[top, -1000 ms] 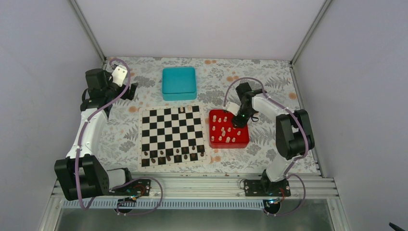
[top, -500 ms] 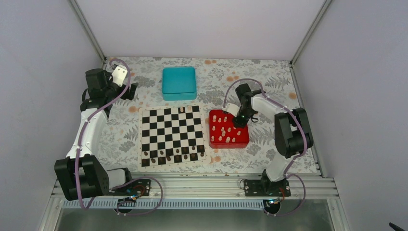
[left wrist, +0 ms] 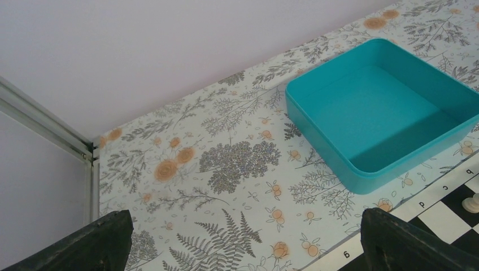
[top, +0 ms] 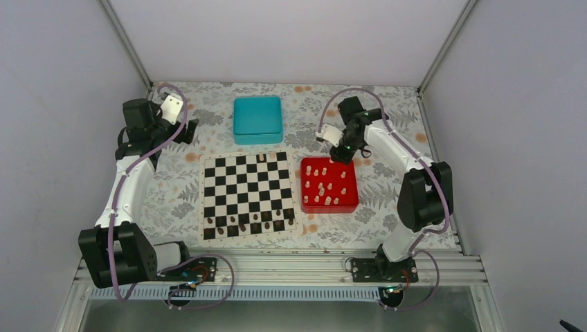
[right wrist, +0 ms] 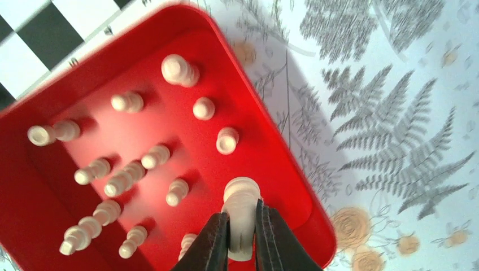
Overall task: Set up the chess pieces on the board
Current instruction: Pick up the chess piece from the storage box, then place the chess piece in the storage box.
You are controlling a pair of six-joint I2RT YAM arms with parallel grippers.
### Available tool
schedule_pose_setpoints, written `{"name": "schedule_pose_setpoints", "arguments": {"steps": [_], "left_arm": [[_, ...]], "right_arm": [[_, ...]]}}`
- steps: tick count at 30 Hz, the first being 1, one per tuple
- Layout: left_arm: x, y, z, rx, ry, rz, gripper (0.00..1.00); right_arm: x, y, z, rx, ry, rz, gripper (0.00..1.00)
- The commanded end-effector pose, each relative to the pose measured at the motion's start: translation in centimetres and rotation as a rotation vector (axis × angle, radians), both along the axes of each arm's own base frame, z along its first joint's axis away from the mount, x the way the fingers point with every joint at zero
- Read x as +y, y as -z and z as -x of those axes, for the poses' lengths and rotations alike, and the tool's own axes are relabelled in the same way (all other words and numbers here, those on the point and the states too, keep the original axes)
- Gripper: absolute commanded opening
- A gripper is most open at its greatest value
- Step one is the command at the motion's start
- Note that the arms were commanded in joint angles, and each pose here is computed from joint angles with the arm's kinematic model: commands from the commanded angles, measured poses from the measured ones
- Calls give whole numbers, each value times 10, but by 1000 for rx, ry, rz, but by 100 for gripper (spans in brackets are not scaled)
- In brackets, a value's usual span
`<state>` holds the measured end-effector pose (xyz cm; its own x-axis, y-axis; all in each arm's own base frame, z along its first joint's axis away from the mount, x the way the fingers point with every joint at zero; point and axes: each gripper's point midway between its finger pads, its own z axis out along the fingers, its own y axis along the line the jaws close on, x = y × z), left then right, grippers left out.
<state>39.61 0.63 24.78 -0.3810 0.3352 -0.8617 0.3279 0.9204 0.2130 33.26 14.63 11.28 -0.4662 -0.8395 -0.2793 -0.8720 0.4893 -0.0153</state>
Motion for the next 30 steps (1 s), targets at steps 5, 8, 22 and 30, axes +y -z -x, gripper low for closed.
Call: {"name": "schedule_pose_setpoints", "arguments": {"steps": [5,8,22,30], "left_arm": [[-1,5,2,12,16,7,100],[-2,6,0,13,20,9,100],[-2,8,0,21,21,11,100],[-2,9,0,23,19,10,100]], "right_arm": [[13,-8,-2,14,-45,12,9],[7,6,5,32,-36,32,10],[-5,52,9,88,-6,34,11],[-4,65,-1,79,1,45,19]]}}
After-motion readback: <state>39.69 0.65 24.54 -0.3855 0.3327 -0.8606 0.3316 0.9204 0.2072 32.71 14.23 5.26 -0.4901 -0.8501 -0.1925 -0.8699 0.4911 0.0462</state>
